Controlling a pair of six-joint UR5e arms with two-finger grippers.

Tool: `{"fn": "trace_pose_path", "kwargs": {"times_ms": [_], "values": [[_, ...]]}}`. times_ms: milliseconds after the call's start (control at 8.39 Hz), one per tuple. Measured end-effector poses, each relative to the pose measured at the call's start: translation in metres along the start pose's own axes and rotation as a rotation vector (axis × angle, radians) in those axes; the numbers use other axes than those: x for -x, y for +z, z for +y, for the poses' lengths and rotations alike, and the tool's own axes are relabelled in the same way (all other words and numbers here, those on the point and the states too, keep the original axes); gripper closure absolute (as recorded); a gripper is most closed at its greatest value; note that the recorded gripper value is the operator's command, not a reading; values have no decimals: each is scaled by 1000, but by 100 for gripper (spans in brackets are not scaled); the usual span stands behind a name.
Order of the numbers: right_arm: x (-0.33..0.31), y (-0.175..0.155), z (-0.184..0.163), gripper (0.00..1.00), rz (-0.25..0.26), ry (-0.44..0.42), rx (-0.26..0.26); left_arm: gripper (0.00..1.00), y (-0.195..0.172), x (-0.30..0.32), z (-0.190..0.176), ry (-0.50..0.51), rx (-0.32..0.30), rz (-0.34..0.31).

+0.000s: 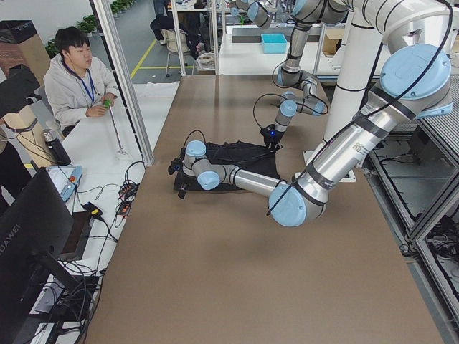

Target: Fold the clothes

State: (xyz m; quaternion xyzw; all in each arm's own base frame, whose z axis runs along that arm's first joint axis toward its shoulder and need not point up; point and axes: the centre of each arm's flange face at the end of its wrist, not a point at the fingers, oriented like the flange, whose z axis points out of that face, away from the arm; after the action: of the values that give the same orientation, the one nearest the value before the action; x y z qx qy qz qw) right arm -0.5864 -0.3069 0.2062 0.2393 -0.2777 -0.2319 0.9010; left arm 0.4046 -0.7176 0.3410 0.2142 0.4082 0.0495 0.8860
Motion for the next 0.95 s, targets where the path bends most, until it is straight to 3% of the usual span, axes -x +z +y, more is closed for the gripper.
{"fn": "trace_pose_path", "kwargs": {"times_ms": [119,954], "values": [[-1,0,0,100,1,1,0,0,0,0,0,0,0,0],[-31,-8,8,100,7,38,-15,0,1,0,1,0,1,0]]}}
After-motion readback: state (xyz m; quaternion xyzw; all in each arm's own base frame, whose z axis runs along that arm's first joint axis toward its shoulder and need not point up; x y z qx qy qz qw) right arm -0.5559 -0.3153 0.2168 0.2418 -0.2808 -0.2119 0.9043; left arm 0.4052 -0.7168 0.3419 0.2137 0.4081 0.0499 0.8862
